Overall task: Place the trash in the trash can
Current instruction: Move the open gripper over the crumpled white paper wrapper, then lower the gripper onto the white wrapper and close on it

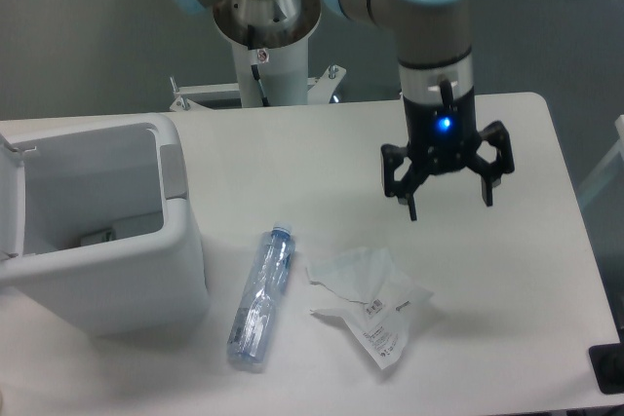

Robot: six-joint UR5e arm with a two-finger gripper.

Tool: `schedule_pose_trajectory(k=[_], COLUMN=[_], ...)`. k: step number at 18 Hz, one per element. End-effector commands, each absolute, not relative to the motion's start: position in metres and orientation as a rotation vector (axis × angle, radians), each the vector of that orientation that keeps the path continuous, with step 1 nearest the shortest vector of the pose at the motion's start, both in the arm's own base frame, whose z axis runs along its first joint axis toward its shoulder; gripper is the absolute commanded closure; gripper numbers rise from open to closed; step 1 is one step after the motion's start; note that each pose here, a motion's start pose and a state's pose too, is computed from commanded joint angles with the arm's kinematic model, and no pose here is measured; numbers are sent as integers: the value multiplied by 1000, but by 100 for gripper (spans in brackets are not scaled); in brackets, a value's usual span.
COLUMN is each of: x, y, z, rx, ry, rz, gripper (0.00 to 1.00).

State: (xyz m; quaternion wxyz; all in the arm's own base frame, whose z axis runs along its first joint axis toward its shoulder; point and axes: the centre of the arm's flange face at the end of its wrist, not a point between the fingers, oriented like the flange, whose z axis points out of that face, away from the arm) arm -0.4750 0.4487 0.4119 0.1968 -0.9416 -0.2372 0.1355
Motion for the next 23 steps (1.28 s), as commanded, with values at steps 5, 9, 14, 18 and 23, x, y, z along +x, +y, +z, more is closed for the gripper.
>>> schedule_pose_trajectory(k=[5, 9, 14, 18, 23], x=[-503, -510, -518, -530, -533], y=[473, 472, 474, 467, 471], z=[378, 369, 345, 326, 293], rx=[-2699, -2725, -2779, -2802, -2831], ry=[-554, -477, -336, -214, -167], rz=[367, 365, 350, 323, 258], gripper=[0, 0, 0, 0, 0])
